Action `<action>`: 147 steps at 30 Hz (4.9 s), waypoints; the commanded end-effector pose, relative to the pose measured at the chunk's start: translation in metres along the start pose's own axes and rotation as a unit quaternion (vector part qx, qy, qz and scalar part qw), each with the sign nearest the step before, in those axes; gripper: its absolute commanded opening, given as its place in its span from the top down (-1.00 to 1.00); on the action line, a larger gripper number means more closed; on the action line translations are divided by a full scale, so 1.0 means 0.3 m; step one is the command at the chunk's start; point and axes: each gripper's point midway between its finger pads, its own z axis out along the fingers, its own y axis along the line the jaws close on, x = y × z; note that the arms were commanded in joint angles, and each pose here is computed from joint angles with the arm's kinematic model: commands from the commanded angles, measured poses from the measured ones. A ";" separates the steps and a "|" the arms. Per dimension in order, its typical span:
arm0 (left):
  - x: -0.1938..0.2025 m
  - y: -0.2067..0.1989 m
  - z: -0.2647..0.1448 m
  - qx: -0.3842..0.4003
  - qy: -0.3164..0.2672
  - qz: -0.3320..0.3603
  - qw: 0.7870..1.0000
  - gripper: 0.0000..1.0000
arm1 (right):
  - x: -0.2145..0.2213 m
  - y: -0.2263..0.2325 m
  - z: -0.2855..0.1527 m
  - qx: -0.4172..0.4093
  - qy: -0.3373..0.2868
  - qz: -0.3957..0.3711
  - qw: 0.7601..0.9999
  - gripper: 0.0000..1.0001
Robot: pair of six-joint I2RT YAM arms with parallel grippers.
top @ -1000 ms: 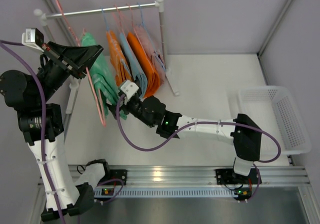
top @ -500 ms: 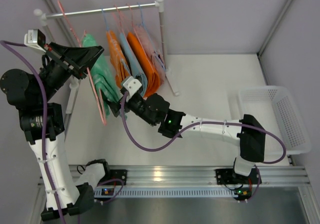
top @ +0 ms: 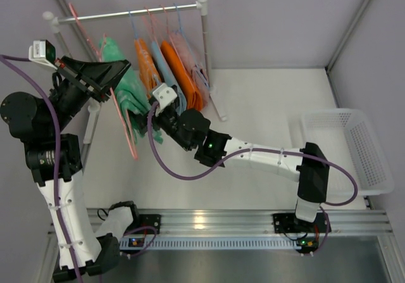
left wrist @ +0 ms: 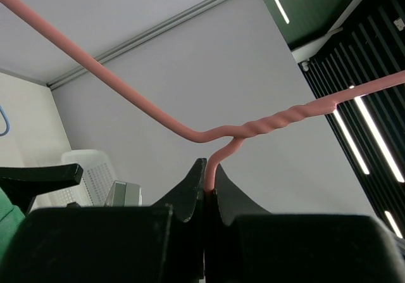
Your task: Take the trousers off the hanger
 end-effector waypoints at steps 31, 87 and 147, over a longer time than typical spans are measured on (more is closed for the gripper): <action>0.027 0.031 -0.025 0.010 -0.003 0.045 0.999 1.00 | -0.320 -0.139 -0.004 0.011 -0.094 0.002 0.996 1.00; 0.177 0.723 -0.230 -0.227 0.011 0.096 0.969 1.00 | -0.962 -0.637 -0.587 0.177 -0.214 0.012 0.961 1.00; 0.178 0.735 -0.204 -0.204 0.014 0.068 0.977 1.00 | 0.021 -1.512 -1.712 0.680 0.431 -0.113 0.583 1.00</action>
